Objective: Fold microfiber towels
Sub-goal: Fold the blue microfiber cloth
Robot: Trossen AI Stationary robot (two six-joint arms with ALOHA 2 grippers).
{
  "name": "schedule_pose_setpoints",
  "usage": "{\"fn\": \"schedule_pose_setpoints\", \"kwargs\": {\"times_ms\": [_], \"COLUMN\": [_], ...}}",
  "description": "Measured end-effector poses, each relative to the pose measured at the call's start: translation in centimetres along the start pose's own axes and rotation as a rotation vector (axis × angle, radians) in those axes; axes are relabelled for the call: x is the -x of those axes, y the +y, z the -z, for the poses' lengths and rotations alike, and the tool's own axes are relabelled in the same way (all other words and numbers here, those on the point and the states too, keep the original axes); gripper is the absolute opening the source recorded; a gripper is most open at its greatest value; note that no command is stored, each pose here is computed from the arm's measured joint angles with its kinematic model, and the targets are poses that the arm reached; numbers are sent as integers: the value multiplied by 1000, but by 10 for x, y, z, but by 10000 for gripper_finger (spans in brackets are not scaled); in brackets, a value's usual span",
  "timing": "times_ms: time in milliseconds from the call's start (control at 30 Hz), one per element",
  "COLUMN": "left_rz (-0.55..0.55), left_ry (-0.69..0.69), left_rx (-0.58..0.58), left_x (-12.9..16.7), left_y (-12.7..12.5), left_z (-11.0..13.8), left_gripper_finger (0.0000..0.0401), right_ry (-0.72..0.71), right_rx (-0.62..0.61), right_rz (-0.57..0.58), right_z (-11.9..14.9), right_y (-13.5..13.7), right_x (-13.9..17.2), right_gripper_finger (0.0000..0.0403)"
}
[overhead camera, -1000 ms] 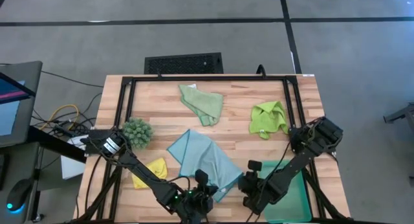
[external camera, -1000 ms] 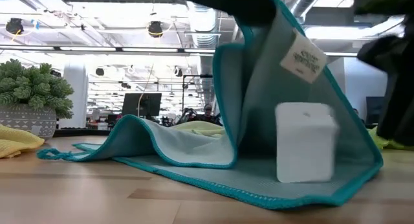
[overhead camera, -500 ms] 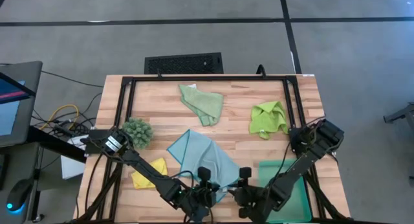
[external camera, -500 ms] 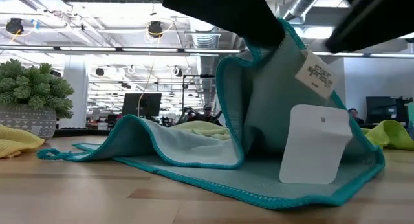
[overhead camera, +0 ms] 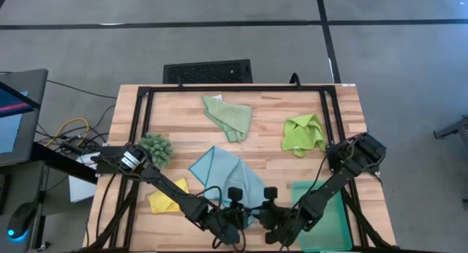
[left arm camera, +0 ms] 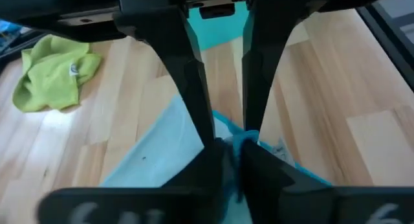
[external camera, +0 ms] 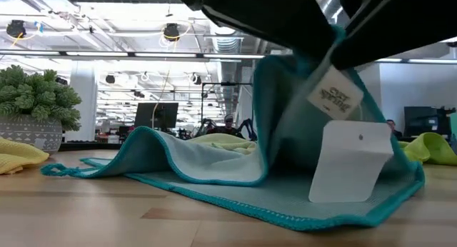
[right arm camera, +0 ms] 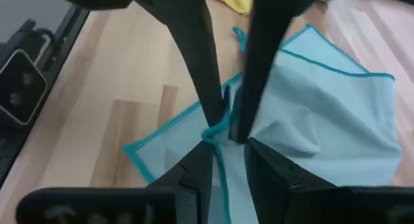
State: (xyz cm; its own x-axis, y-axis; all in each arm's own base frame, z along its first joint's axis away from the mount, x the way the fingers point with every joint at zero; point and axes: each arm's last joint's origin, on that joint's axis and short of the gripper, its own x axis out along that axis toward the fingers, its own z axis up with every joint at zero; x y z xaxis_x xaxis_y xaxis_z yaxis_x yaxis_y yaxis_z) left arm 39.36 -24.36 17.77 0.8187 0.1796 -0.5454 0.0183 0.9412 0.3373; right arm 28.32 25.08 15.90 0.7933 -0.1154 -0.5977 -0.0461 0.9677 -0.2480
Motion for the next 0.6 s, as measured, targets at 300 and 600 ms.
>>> {"fn": "schedule_pose_setpoints", "kwargs": {"times_ms": [300,600], "left_rz": [-44,-78], "left_ry": [81,378], "left_rx": [-69,-164], "left_x": [8,48], "left_y": [5,-15], "left_z": [5,46], "left_gripper_finger": [167,176], "right_ry": [-4,163], "right_rx": [-51,-72], "right_rz": [49,203], "right_z": [4,25], "right_y": [-3,-17], "right_x": [-2,14], "right_gripper_finger": [35,22]}}
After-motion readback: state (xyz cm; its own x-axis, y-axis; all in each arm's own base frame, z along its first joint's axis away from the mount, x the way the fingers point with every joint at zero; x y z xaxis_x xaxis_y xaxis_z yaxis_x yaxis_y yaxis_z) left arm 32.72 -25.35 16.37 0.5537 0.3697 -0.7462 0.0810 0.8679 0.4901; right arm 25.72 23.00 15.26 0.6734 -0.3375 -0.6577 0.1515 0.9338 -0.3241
